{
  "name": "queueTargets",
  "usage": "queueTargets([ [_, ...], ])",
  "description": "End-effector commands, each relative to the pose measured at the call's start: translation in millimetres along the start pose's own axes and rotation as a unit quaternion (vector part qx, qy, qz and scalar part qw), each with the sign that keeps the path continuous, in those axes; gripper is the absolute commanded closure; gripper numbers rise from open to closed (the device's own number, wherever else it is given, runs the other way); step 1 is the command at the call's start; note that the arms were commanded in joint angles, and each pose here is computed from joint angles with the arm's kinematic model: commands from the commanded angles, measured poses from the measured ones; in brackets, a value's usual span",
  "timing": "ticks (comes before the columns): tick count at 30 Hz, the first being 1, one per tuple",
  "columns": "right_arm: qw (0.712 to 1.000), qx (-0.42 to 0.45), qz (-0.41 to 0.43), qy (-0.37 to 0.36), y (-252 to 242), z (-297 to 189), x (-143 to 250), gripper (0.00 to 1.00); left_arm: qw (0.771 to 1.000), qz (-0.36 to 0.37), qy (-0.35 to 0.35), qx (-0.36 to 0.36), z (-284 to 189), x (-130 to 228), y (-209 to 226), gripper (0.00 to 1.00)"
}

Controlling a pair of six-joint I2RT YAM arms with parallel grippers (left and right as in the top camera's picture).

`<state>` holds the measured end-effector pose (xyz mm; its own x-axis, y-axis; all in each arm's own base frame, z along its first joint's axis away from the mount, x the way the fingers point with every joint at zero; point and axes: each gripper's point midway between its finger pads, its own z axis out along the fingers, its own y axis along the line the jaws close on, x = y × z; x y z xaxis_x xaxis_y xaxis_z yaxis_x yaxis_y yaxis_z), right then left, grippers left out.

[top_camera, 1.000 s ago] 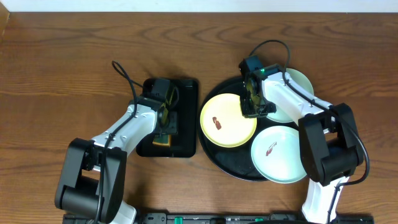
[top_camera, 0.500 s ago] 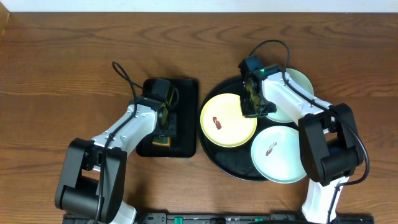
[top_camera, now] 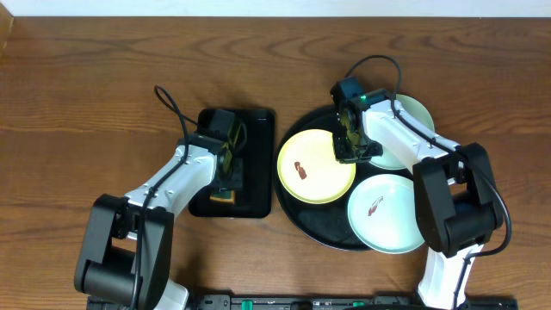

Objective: Clean dirty plates on tray and stack at the side
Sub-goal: 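Lift the sponge with the left gripper while right gripper holds the plate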

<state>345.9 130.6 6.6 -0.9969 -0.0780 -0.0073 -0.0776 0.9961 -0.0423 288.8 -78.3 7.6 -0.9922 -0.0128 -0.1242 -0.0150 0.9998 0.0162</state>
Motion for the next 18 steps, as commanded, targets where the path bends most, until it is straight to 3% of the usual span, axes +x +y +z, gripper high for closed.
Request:
queueTargets([
  [1, 1.000, 0.009, -0.001, -0.007, -3.5, -2.0, -3.1, 0.87, 1.000, -0.007, -0.028, -0.013, -7.8, -13.1, 4.3, 0.42],
  [15, 1.000, 0.009, -0.001, -0.005, -3.7, -2.0, -2.6, 0.86, 0.999, -0.007, -0.028, -0.013, -14.8, -16.6, 3.7, 0.42],
  [18, 1.000, 0.009, -0.001, -0.005, -3.7, -2.0, -2.6, 0.85, 1.000, -0.007, -0.027, -0.012, -14.7, -16.1, 3.6, 0.53],
])
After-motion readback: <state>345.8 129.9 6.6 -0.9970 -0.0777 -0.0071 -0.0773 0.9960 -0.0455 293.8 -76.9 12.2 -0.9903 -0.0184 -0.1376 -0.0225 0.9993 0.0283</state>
